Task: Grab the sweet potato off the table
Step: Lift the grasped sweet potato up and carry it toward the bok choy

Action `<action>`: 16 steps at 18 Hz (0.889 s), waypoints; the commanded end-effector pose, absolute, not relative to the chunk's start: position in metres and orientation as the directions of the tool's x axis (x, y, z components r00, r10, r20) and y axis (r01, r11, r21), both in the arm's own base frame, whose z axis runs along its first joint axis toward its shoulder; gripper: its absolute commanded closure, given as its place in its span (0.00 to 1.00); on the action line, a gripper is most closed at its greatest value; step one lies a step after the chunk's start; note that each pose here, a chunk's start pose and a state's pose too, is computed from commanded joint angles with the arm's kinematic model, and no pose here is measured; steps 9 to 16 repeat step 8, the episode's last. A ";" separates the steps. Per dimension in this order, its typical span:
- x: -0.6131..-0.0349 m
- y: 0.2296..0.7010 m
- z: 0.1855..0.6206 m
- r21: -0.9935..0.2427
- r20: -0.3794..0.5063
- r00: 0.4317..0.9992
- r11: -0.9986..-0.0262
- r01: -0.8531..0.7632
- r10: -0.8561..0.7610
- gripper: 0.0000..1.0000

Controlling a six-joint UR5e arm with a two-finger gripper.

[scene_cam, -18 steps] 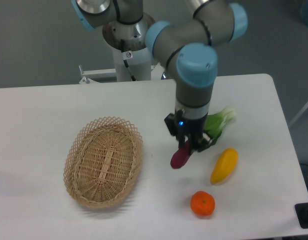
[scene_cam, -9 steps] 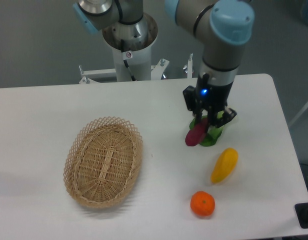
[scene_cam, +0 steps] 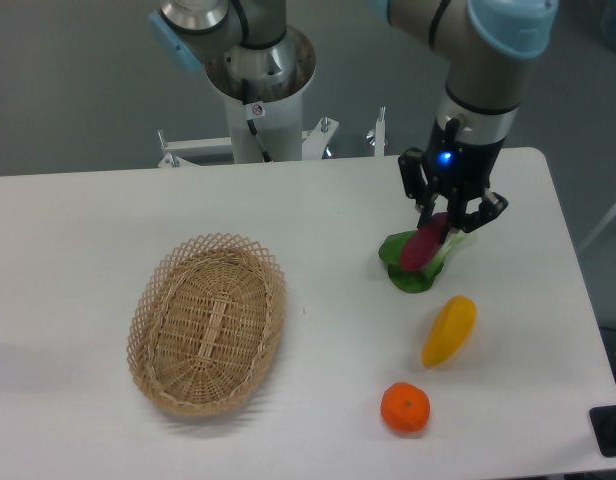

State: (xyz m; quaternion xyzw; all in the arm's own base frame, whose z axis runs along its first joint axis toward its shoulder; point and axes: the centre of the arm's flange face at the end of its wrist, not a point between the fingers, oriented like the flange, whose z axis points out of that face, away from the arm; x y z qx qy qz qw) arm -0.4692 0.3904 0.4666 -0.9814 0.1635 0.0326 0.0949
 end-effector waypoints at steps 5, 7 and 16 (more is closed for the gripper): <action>-0.472 0.387 0.467 -0.176 -0.097 0.947 -0.931 -0.320 -0.307 0.67; -0.472 0.387 0.467 -0.176 -0.097 0.947 -0.931 -0.320 -0.307 0.67; -0.472 0.388 0.467 -0.176 -0.097 0.946 -0.930 -0.322 -0.309 0.67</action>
